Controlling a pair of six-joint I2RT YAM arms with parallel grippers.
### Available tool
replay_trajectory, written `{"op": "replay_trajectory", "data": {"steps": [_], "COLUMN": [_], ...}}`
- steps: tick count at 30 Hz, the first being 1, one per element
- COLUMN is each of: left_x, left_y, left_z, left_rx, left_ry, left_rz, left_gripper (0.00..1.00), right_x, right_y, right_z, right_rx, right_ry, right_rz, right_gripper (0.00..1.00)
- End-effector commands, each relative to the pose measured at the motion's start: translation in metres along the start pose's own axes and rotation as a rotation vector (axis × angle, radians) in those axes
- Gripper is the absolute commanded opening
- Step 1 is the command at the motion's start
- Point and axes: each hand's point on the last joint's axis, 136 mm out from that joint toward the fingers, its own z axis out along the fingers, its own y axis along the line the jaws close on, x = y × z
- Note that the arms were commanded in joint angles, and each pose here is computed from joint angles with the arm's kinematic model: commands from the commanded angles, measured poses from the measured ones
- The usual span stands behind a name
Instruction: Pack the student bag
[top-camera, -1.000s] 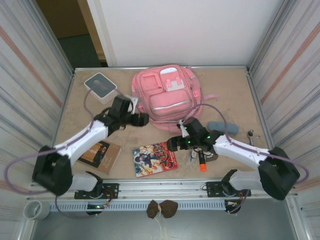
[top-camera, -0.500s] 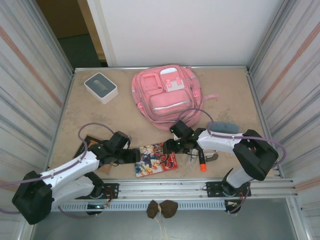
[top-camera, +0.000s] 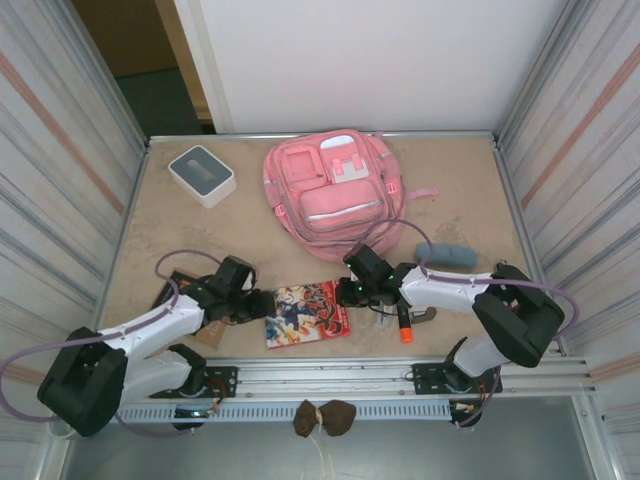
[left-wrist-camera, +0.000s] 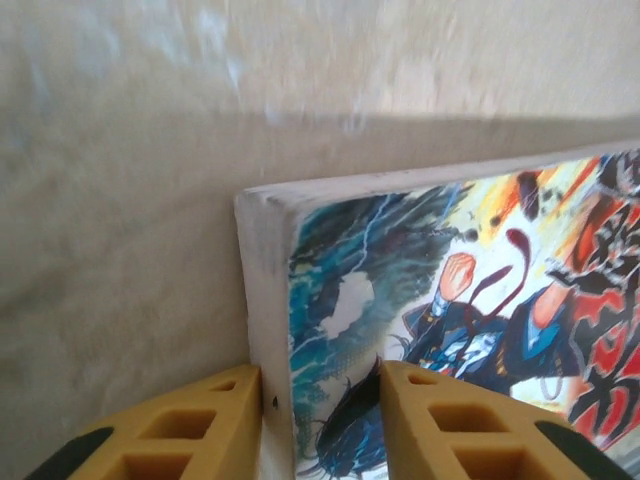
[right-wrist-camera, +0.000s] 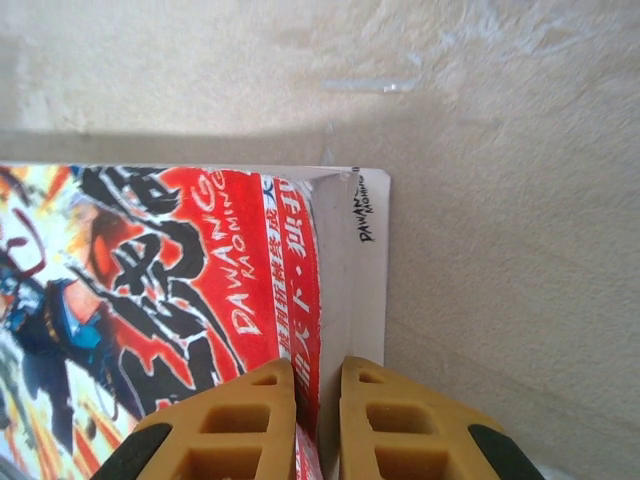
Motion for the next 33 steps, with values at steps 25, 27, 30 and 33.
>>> {"op": "replay_trajectory", "data": {"steps": [25, 27, 30, 33], "left_x": [-0.032, -0.036, -0.044, -0.051], "left_y": [-0.047, -0.050, -0.058, -0.063], "left_z": [-0.040, -0.035, -0.030, -0.023], "left_rx": [0.438, 0.451, 0.471, 0.471], "left_ry": [-0.181, -0.179, -0.182, -0.189], "left_rz": [-0.250, -0.255, -0.248, -0.241], "left_gripper": [0.93, 0.94, 0.94, 0.94], "right_x": [-0.094, -0.092, -0.089, -0.086], "right_y": [0.075, 0.079, 0.081, 0.083], "right_z": [-0.062, -0.059, -0.054, -0.050], "right_rx": [-0.446, -0.455, -0.462, -0.477], "right_ry": [-0.547, -0.537, -0.523, -0.508], "right_rz": [0.526, 0.536, 0.554, 0.577], "right_gripper": [0.00, 0.00, 0.00, 0.00]}}
